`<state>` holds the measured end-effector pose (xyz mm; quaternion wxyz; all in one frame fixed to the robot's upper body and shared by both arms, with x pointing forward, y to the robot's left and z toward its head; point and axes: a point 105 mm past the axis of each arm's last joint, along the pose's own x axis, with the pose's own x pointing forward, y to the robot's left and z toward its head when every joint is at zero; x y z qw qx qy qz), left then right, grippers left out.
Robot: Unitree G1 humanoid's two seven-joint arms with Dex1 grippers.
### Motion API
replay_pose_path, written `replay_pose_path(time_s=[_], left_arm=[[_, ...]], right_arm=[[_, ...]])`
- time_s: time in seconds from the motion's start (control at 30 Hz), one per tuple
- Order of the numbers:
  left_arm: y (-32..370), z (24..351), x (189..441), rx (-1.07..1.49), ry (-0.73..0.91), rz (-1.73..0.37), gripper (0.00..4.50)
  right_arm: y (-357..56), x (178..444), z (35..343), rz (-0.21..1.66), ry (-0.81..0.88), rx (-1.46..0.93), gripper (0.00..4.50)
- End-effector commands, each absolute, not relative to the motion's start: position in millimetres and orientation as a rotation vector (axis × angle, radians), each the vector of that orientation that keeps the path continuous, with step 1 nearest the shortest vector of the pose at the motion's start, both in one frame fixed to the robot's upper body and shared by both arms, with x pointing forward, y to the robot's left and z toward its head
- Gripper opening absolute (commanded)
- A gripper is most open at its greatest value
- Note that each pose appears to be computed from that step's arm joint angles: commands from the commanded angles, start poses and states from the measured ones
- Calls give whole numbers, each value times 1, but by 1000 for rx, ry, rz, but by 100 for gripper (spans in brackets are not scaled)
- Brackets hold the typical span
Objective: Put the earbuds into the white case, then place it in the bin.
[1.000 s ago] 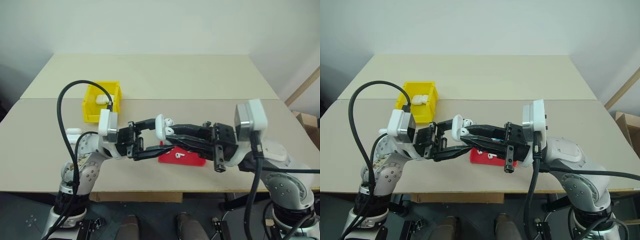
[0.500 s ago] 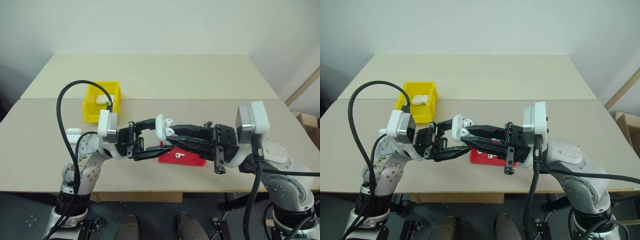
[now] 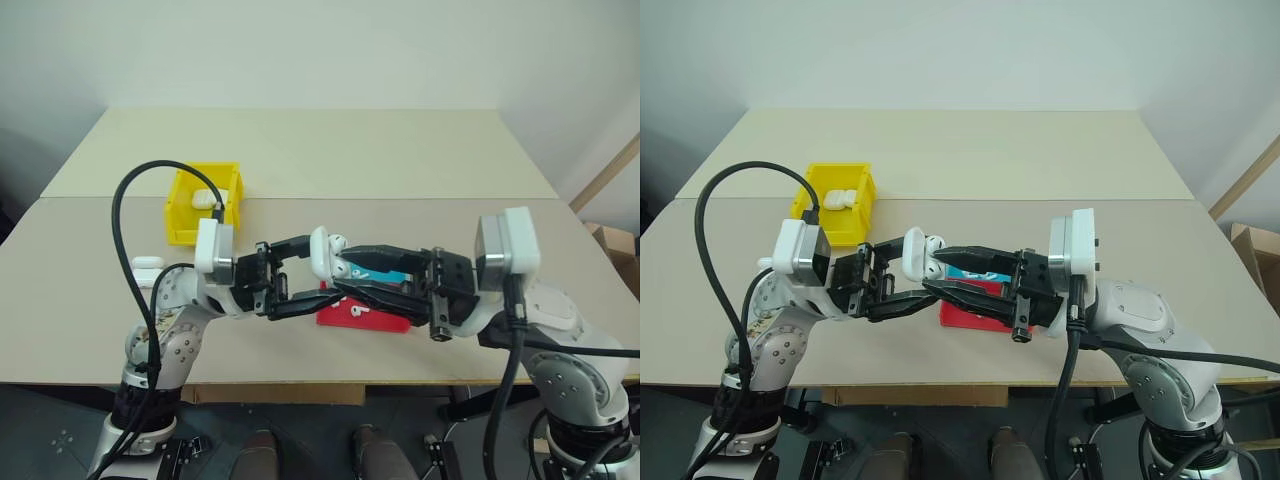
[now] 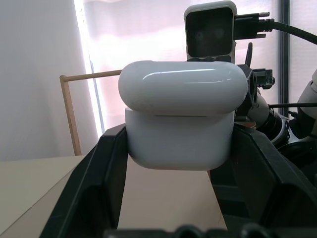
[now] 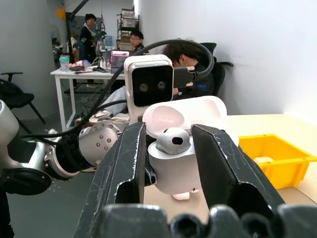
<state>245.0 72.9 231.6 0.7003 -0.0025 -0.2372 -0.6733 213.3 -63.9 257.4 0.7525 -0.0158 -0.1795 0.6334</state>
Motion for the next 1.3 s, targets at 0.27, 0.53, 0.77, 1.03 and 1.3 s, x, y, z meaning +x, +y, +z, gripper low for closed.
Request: replay_pose_path(time_s=[0.27,0.53,0.77,1.03,1.3], left_arm=[[78,234,252,26,-524,-1508,278],[75,233,256,49,-499,-1547,278],[74,230,261,68,-478,-1565,278],[71,226,270,101,-470,-1562,278],[71,226,273,119,-481,-1550,278]], right_arm=[[-93,224,294,1387,-420,-223,185],[-76,234,319,1485,-340,-390,27],[-52,245,326,1567,-292,-439,1],[-28,256,331,1606,-240,-499,1],[-19,258,323,1643,-193,-581,1]])
